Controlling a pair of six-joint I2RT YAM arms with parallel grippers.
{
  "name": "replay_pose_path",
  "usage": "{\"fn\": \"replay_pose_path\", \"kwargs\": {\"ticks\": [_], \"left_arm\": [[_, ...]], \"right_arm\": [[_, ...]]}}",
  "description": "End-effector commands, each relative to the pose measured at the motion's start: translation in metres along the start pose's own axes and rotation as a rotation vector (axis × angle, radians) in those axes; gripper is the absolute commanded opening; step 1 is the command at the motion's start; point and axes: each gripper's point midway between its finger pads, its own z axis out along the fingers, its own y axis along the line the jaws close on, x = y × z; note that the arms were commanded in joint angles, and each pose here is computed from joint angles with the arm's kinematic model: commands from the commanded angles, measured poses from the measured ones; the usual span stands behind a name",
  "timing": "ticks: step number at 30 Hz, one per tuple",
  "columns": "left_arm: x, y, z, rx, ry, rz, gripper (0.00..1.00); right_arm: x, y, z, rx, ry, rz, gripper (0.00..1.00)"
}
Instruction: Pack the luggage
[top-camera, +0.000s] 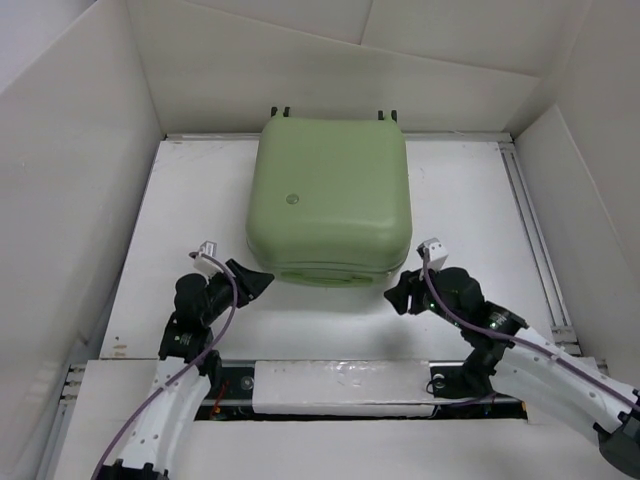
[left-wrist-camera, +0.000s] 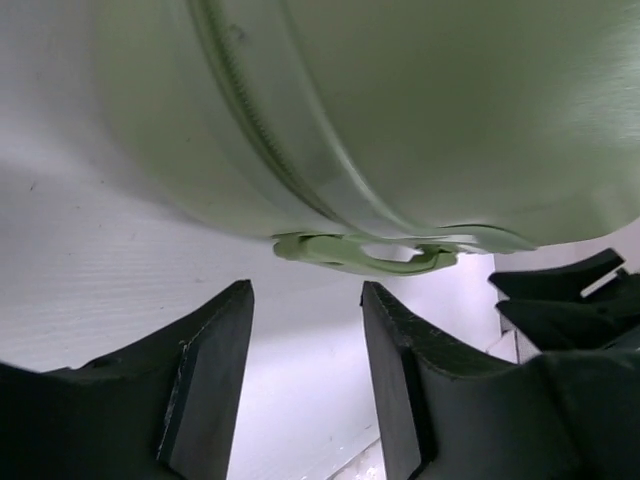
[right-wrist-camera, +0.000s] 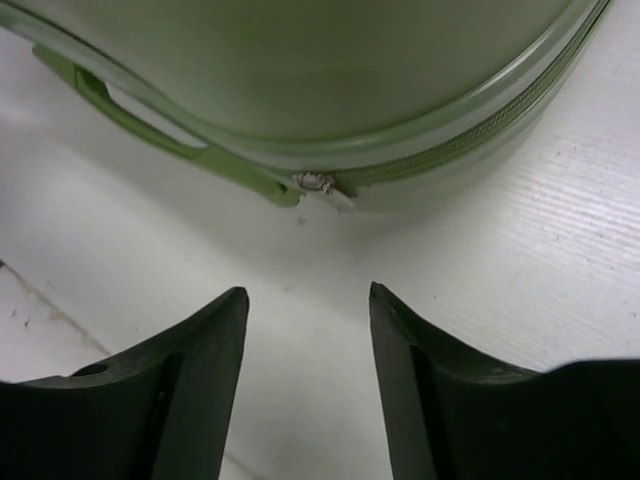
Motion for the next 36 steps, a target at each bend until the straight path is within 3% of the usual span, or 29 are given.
{"fn": "replay_pose_path", "kwargs": {"ticks": [1,8,13,15,17,22,28,30,31,36], "left_arm": [[-0.005,-0.012,0.007,0.087,-0.016,0.044,0.46],[0.009,-0.002,0.019,0.124,0.038,0.062,0.67],[0.001,-0.022,0.028,0.154,0.023,0.116,0.74],[0.016,-0.026,0.039,0.13,0.059,0.133,0.74],[0.021,-0.036,0.047,0.135,0.06,0.124,0.71],[0.031,-0.034,0.064,0.118,0.087,0.087,0.66],[0.02,-0.045,0.071,0.131,0.065,0.091,0.6],[0.02,-0.043,0.073,0.13,0.066,0.099,0.56],[0.018,-0.05,0.073,0.152,0.063,0.104,0.52],[0.027,-0.049,0.077,0.173,0.097,0.086,0.2]], "right_arm": [[-0.058,0.009,0.007,-0.027,-0.243,0.019,0.59],[-0.051,-0.001,0.038,-0.019,-0.175,-0.038,0.65],[-0.069,-0.001,0.042,-0.017,-0.228,-0.05,0.63],[-0.074,0.001,0.042,-0.025,-0.249,-0.05,0.6],[-0.076,-0.002,0.04,-0.019,-0.264,-0.047,0.53],[-0.085,-0.003,0.032,-0.051,-0.296,-0.052,0.52],[-0.079,0.007,0.036,-0.146,-0.299,-0.065,0.62],[-0.082,0.011,0.037,-0.162,-0.307,-0.046,0.61],[-0.077,0.011,0.04,-0.169,-0.295,-0.046,0.55],[-0.085,0.015,0.039,-0.188,-0.335,-0.022,0.5]]}}
